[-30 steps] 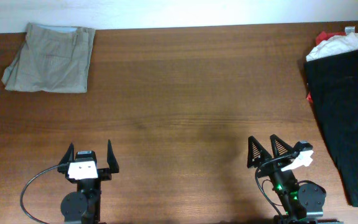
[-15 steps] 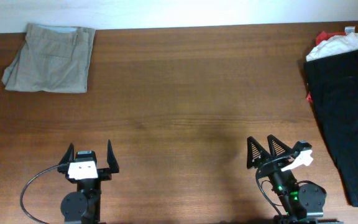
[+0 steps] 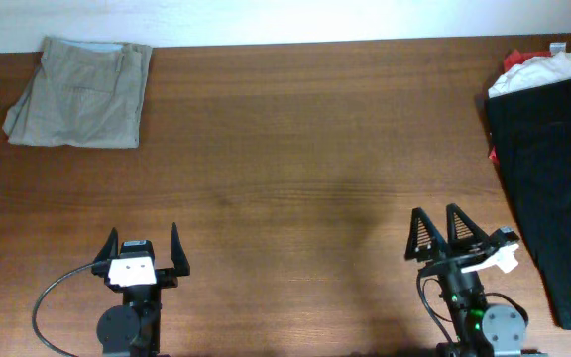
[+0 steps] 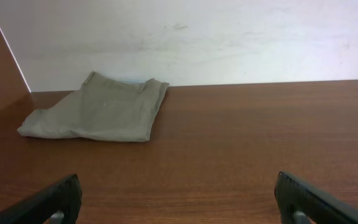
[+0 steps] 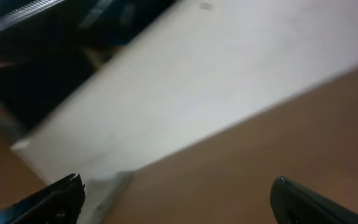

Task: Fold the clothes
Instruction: 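Reach the right gripper to the black trousers on the right pile and grasp them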

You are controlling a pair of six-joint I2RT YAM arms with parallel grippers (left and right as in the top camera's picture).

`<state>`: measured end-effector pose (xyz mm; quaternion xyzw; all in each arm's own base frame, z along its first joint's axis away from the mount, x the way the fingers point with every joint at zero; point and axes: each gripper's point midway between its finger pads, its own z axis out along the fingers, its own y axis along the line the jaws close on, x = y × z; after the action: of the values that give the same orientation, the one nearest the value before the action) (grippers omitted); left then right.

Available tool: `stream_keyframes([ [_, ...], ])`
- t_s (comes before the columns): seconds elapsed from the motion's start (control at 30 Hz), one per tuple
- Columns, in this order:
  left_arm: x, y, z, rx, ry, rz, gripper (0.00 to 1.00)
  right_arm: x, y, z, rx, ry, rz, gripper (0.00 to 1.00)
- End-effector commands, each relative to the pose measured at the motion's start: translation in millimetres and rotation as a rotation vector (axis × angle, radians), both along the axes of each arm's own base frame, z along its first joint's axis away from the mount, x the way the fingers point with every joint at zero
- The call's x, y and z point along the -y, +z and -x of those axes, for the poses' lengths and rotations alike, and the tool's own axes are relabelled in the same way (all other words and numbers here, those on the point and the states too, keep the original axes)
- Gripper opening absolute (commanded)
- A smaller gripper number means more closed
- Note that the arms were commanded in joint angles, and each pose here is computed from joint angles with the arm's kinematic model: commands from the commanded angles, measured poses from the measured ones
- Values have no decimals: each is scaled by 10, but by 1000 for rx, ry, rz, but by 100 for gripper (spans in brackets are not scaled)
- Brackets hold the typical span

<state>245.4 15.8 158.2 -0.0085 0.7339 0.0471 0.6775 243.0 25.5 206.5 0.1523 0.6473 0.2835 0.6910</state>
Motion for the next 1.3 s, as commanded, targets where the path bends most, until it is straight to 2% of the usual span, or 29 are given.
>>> stream_keyframes([
  [0.0,12,-14,0,-2,-10,-15,99,384,252,-1,1,-240,113,99],
  [0.13,12,-13,0,-1,-10,-15,99,669,451,-160,-116,-411,321,99],
  [0.27,12,-13,0,-1,-10,-15,99,1029,492,-571,-367,-566,506,99],
  [0.4,13,-14,0,-2,-11,-15,99,1313,180,-1113,-668,-555,548,99],
  [0.47,12,-15,-1,-2,-10,-15,99,1383,126,-1365,-747,-545,562,99],
  [0.53,12,-14,0,-2,-10,-15,99,1409,181,-1592,-736,-538,596,99],
  [0.63,13,-14,0,-2,-11,-15,99,1487,148,-1965,-735,-492,814,99],
  [0.8,12,-13,0,-1,-10,-15,99,1857,-576,-2291,-944,-544,877,99],
  [0.93,12,-13,0,-1,-10,-15,99,2057,-961,-2490,-977,-552,902,99],
  [1.07,13,-14,0,-2,-11,-15,99,2244,-1247,-2551,-988,-578,884,100],
  [1.27,12,-15,-1,-2,-10,-15,99,2415,-1627,-2581,-1014,-572,914,91],
])
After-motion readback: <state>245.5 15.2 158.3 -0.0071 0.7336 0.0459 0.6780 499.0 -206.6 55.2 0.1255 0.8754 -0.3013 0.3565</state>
